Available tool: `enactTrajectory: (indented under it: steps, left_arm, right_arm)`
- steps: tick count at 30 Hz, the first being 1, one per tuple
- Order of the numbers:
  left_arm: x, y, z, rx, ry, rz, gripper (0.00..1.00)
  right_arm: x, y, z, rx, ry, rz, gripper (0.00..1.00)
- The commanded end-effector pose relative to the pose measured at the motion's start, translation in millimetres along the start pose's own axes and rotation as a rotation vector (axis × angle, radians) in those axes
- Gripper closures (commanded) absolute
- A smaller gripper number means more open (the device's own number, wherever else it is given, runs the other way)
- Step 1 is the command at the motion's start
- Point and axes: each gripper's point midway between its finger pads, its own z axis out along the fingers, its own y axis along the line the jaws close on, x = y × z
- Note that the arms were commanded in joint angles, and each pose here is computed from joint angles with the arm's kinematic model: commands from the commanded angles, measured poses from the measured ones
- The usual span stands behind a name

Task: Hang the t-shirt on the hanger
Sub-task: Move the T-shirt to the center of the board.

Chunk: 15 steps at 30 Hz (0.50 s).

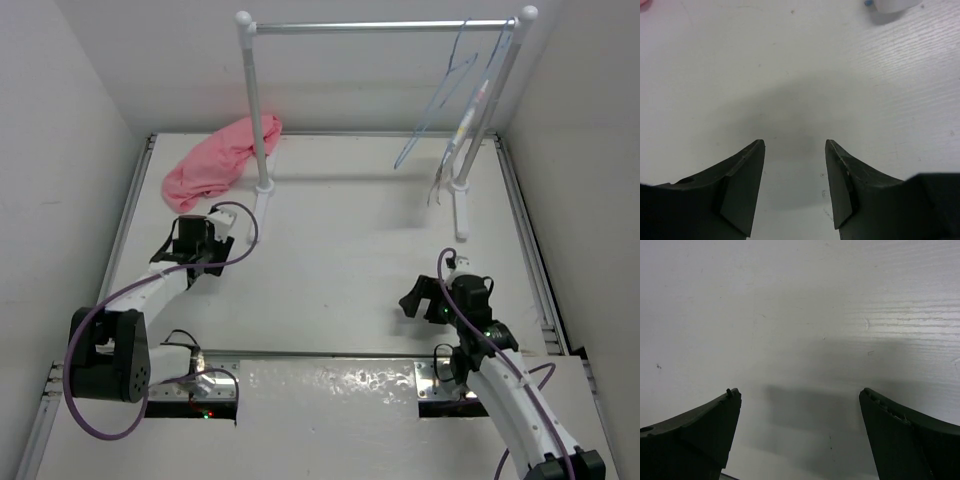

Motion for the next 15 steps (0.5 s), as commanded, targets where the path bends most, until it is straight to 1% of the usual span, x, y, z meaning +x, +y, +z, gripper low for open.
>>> enactTrajectory:
  steps: [1, 3, 4, 5, 6, 7, 8, 9, 10, 11, 12, 13, 14, 15]
  left_arm:
    - [-25, -1, -8, 0.046, -0.079, 0.006, 0.50]
    - [-38, 2, -10, 0.050, -0.102, 0.055, 0.47]
    - [-42, 6, -10, 0.042, -0.105, 0.085, 0.38]
    - [-44, 13, -7, 0.028, -0.095, 0.156, 0.35]
    - [-61, 35, -8, -0.056, -0.104, 0.173, 0.33]
    - [-69, 50, -6, -0.102, -0.099, 0.181, 0.32]
    - [-69, 64, 9, -0.130, -0.043, 0.177, 0.32]
    - [-100, 105, 4, -0.192, -0.072, 0.116, 0.32]
    - [-109, 123, 9, -0.193, -0.061, 0.075, 0.32]
    - [-108, 127, 40, -0.114, -0.022, 0.008, 0.33]
    - [-144, 167, 33, -0.133, -0.074, -0.056, 0.34]
    - [-153, 182, 42, -0.124, -0.079, -0.097, 0.35]
    - [-145, 188, 76, -0.098, -0.033, -0.170, 0.35]
    - [-177, 215, 75, -0.143, -0.095, -0.191, 0.35]
  right_arm:
    - [-26, 13, -9, -0.032, -0.070, -0.026, 0.01]
    - [-38, 22, -13, -0.065, -0.110, -0.033, 0.01]
    - [-45, 27, -17, -0.083, -0.127, -0.043, 0.01]
    - [-50, 30, -20, -0.088, -0.137, -0.050, 0.01]
    - [-54, 32, -23, -0.090, -0.144, -0.060, 0.01]
    - [-64, 35, -29, -0.092, -0.168, -0.080, 0.01]
    - [-68, 35, -33, -0.080, -0.174, -0.090, 0.01]
    - [-72, 36, -36, -0.079, -0.184, -0.101, 0.01]
    - [-84, 40, -44, -0.080, -0.218, -0.119, 0.01]
    - [-89, 40, -48, -0.071, -0.230, -0.128, 0.01]
    - [-94, 42, -51, -0.072, -0.248, -0.135, 0.01]
    - [-104, 46, -59, -0.076, -0.283, -0.148, 0.01]
    - [-111, 49, -63, -0.082, -0.309, -0.156, 0.01]
    - [-117, 50, -67, -0.080, -0.333, -0.163, 0.01]
